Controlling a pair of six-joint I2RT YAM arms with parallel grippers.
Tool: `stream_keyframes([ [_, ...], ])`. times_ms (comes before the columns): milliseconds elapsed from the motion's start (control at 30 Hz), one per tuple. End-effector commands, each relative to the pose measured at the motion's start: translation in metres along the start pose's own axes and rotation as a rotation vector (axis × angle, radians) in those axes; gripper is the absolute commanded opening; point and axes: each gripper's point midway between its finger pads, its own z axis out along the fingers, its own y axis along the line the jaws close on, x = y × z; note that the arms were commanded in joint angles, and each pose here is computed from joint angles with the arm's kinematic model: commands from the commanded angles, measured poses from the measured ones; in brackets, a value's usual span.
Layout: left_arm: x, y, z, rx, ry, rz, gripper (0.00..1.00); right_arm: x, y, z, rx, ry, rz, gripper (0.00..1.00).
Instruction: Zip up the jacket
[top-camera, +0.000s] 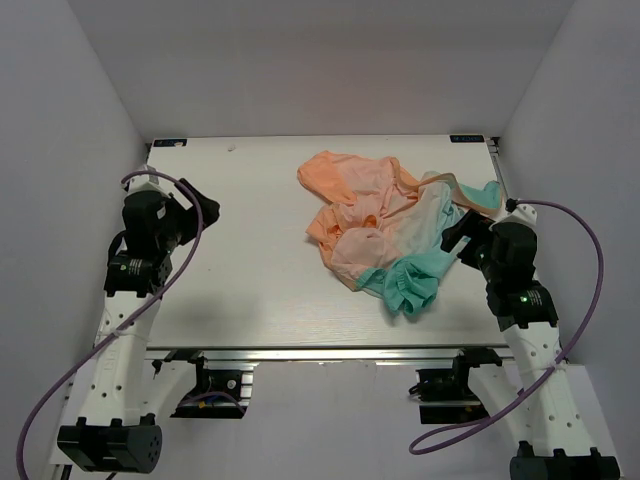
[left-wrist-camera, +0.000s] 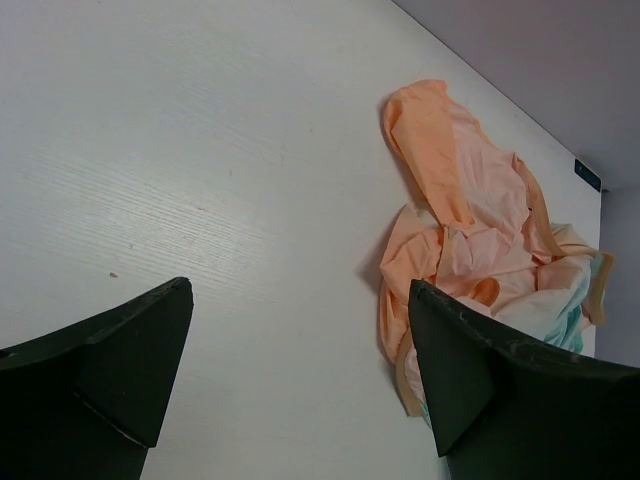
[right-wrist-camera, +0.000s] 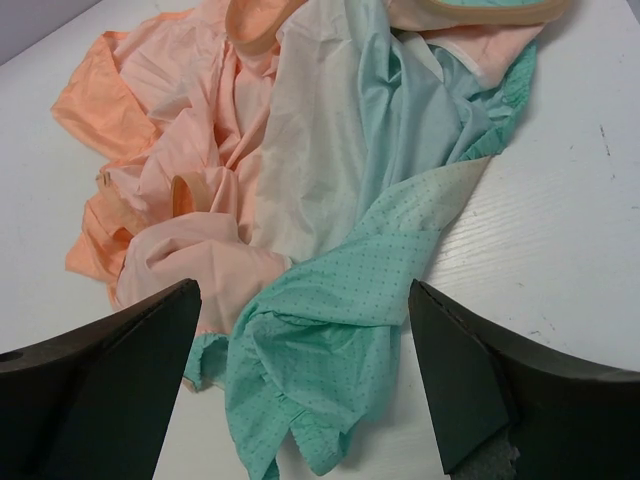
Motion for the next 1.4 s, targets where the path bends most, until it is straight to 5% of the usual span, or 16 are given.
stream_keyframes([
  [0, -0.003, -0.006, -0.002, 0.022, 0.001, 0.006, 0.98, -0.009, 0.01, -0.002, -0.059, -0.04, -0.026, 0.89],
  [167, 0.0, -0.004, 0.013, 0.0, 0.036, 0.011, 0.98, -0.017, -0.004, -0.002, 0.029, -0.057, -0.032, 0.89],
  [433, 0.051, -0.022, 0.052, 0.137, 0.28, -0.004, 0.98, -0.03, -0.009, 0.01, 0.109, -0.049, -0.021, 0.89],
  [633, 0.082, -0.076, 0.086, 0.2, 0.338, 0.107, 0.98, -0.049, -0.013, 0.037, 0.208, -0.009, -0.069, 0.89],
  [833, 0.143, -0.145, 0.127, 0.347, 0.465, 0.262, 0.98, -0.05, -0.017, 0.082, 0.275, 0.071, -0.122, 0.89],
  [967, 0.196, -0.171, 0.167, 0.282, 0.563, 0.383, 0.98, -0.03, -0.028, 0.122, 0.335, 0.185, -0.165, 0.89],
  [1367, 0.276, -0.179, 0.219, 0.249, 0.705, 0.426, 0.97, 0.008, -0.038, 0.217, 0.285, 0.284, -0.154, 0.89],
])
